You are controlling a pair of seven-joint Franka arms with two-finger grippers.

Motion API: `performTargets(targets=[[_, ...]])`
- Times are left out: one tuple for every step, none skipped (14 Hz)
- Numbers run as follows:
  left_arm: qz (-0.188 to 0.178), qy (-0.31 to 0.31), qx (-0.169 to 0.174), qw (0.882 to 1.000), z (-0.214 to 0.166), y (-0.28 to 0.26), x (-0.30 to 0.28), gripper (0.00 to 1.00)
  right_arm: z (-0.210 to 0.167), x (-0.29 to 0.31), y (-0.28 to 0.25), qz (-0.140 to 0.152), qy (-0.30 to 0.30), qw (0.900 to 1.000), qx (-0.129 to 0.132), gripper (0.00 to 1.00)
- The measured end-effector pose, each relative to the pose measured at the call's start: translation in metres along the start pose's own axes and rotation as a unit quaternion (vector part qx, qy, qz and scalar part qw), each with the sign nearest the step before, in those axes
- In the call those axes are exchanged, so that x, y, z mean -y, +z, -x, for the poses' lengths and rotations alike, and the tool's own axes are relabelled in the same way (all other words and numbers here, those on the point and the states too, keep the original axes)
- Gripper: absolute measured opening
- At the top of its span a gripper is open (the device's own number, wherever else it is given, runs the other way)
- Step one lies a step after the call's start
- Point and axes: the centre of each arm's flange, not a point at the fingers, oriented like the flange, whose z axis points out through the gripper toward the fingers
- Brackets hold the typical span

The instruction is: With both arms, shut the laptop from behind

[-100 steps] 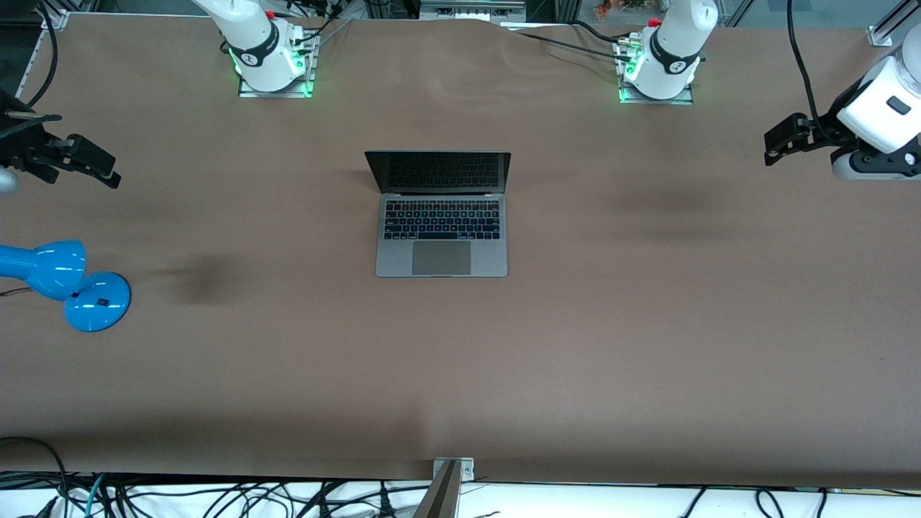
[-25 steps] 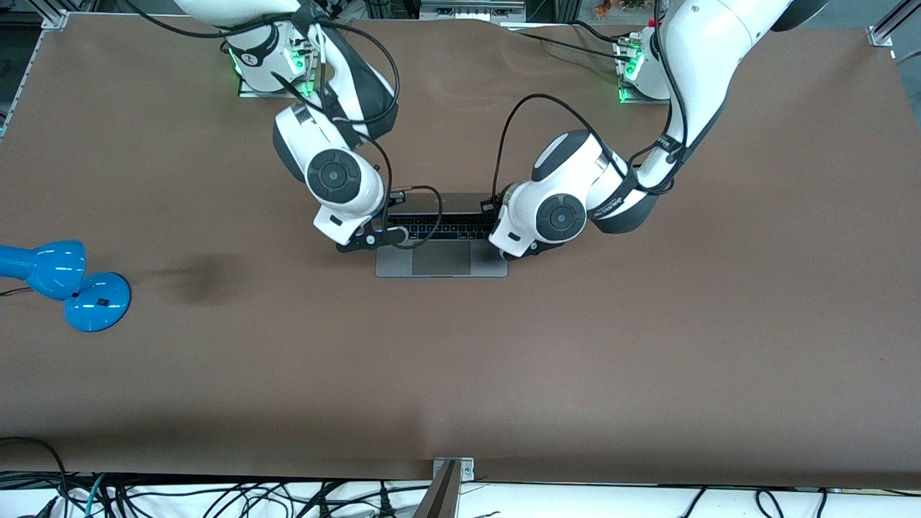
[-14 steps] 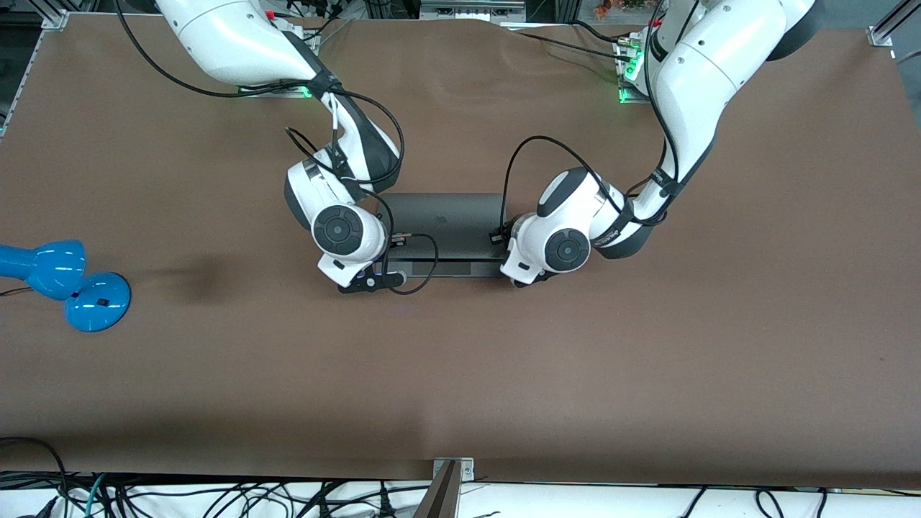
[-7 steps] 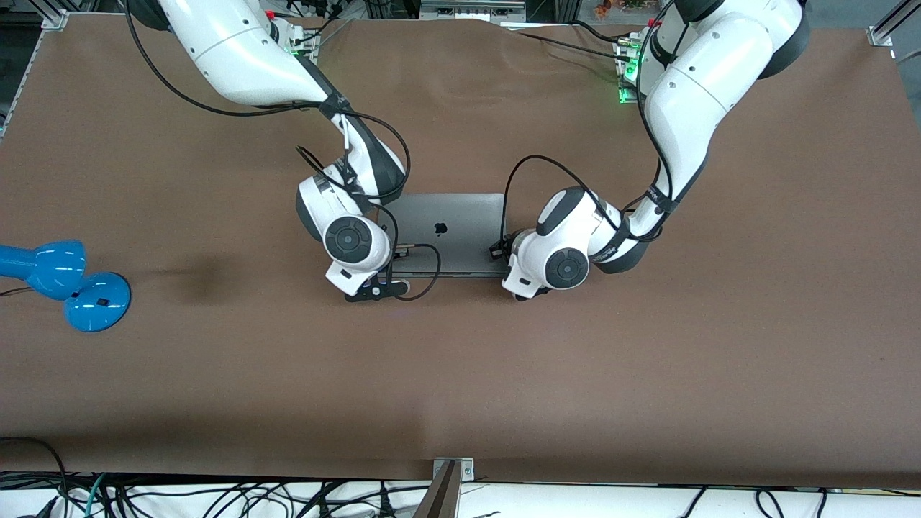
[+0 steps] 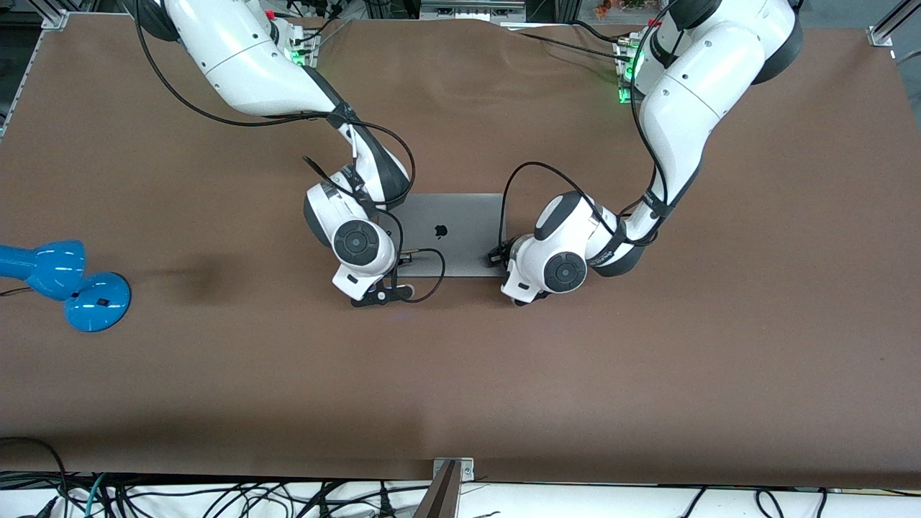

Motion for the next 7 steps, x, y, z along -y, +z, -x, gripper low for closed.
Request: performTargets(targets=[[0.001,0.000,-0.001,1.000,0.000,-0.001,0.000,0.01,-0.006,-0.004,-0.012,-0.003,0.004,1.000,-0.009,0.04],[0.002,0.000,-0.003,1.000,-0.002,-0.004,0.000,0.01,-0.013,-0.010,-0.023,-0.007,0.010,1.000,-0.018,0.12],[0.003,0.002,-0.012,1.000,-0.005,-0.010,0.000,0.08,-0.019,-0.019,-0.037,-0.010,0.017,0.999,-0.027,0.21],[-0.004,0.008,-0.028,1.000,-0.006,-0.020,0.001,0.16,-0.022,-0.029,-0.052,-0.012,0.024,0.999,-0.034,0.32],[-0.014,0.015,-0.041,0.999,-0.004,-0.033,0.002,0.27,-0.024,-0.041,-0.067,-0.013,0.032,0.999,-0.038,0.41],[-0.021,0.018,-0.048,0.998,0.002,-0.052,0.003,0.35,-0.024,-0.054,-0.084,-0.013,0.040,0.998,-0.039,0.52],[-0.027,0.021,-0.056,0.998,0.011,-0.076,0.005,0.46,-0.023,-0.065,-0.099,-0.012,0.047,0.998,-0.040,0.61]])
